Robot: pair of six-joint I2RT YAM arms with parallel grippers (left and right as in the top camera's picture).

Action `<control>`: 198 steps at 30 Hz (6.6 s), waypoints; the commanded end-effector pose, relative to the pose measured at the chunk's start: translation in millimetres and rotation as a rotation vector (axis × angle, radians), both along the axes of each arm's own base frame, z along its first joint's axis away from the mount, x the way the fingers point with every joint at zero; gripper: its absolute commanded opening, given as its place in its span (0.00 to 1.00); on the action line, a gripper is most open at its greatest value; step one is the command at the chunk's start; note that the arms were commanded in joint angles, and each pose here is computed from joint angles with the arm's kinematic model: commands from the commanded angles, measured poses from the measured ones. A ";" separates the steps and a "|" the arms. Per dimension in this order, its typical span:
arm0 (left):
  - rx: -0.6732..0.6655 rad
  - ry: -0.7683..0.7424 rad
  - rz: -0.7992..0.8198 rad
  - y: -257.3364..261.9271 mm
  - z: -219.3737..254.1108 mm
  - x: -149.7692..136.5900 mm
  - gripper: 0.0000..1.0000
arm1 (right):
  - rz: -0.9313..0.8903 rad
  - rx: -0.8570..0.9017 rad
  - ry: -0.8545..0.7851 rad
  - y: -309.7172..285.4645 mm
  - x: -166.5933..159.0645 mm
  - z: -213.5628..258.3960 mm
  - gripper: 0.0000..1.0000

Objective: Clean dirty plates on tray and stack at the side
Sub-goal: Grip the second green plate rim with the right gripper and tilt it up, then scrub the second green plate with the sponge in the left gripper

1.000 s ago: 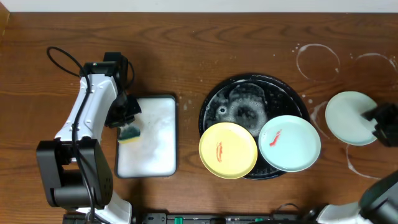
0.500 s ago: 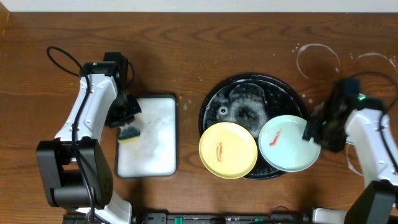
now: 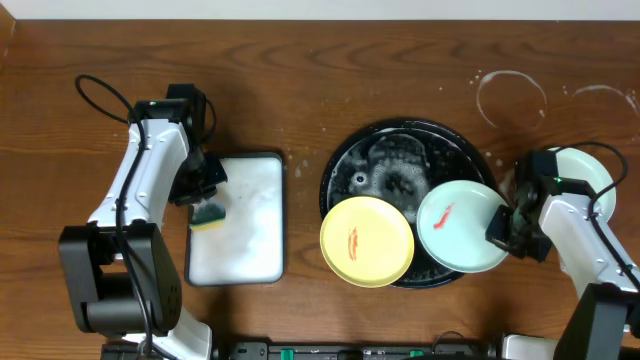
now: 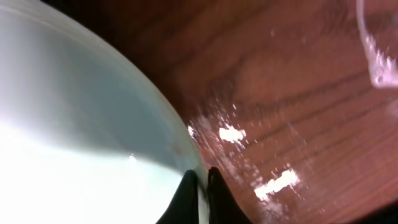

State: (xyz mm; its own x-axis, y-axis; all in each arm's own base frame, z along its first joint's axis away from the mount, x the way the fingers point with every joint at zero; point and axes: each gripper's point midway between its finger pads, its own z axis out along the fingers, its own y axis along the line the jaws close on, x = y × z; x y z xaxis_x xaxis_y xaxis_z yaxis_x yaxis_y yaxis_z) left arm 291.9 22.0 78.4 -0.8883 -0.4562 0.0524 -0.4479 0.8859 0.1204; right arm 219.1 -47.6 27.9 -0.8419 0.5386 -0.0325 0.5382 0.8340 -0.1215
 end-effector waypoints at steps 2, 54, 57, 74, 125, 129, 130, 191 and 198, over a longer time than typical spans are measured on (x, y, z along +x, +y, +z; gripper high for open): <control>0.000 0.004 -0.014 1.1 0.9 -1.0 0.08 | 0.107 0.033 -0.078 4.0 25.3 7.6 0.01; -0.054 -0.009 -0.063 -7.5 0.1 2.8 0.08 | 0.434 0.257 -0.225 73.9 130.1 -44.3 0.01; -0.123 -0.013 -0.091 -19.9 -0.6 3.1 0.08 | 0.433 0.256 -0.232 73.9 130.9 -42.1 0.01; -0.168 -0.170 -0.149 -38.5 -78.1 11.6 0.08 | 0.423 0.257 -0.232 73.9 130.8 -41.6 0.01; -0.668 -0.584 -0.436 -298.6 55.3 79.3 0.07 | 0.427 0.273 -0.252 77.2 134.5 -40.3 0.01; -0.728 -0.586 -0.417 -339.7 42.7 79.4 0.07 | 0.428 0.273 -0.251 77.6 134.5 -40.3 0.01; -0.737 -0.567 -0.417 -349.0 36.8 78.6 0.07 | 0.428 0.273 -0.252 77.7 134.5 -40.3 0.01; 0.307 -0.442 -0.742 -278.8 -14.0 142.9 0.08 | 0.415 0.330 -0.205 85.4 120.8 -41.1 0.01; 0.076 -0.377 -0.739 -289.9 6.2 118.0 0.08 | 0.416 0.330 -0.206 85.5 121.0 -41.0 0.01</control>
